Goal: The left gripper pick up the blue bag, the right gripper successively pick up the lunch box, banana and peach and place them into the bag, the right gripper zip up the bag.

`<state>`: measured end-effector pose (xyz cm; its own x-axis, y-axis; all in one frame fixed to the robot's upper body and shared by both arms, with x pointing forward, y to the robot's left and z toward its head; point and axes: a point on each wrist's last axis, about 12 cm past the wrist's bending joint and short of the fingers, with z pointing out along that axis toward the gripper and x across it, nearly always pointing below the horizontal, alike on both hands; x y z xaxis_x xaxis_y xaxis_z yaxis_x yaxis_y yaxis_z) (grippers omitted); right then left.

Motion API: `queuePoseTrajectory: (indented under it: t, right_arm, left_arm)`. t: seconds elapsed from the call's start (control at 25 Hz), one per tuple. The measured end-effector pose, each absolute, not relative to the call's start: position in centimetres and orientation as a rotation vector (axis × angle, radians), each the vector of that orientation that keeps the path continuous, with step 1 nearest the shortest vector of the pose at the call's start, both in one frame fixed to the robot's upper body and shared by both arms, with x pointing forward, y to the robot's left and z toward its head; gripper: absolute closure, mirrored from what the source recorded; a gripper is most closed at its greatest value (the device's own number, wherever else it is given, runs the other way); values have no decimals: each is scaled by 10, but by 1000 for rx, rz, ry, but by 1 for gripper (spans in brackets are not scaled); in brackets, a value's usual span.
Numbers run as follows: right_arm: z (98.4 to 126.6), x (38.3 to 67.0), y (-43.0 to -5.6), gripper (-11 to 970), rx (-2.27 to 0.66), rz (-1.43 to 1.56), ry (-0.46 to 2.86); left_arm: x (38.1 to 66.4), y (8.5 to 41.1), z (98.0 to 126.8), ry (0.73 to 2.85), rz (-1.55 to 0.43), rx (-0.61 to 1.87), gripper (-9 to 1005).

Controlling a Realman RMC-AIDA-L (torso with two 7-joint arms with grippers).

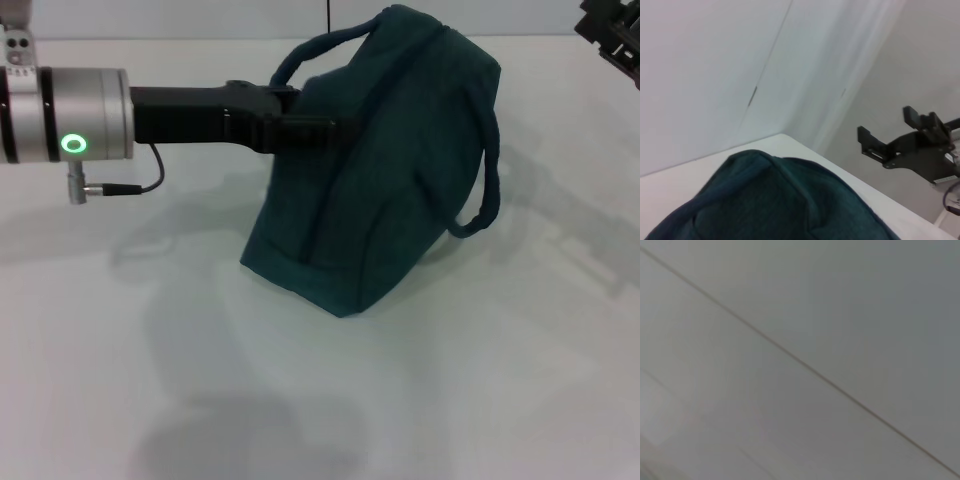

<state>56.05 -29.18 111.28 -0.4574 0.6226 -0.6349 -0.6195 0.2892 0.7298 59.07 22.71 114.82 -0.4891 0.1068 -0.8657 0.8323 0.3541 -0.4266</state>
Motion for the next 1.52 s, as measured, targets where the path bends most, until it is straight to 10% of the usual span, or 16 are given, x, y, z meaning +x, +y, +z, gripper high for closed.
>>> queuePoseTrajectory:
  t: [0.52, 1.52]
  right_arm:
    - [1135, 562, -286, 158, -288, 1393, 1427]
    - [1119, 527, -240, 145, -1052, 1240, 1315]
  left_arm:
    - [577, 254, 1170, 1782, -1168, 817, 111]
    - [499, 299, 1177, 1438, -1233, 1101, 115]
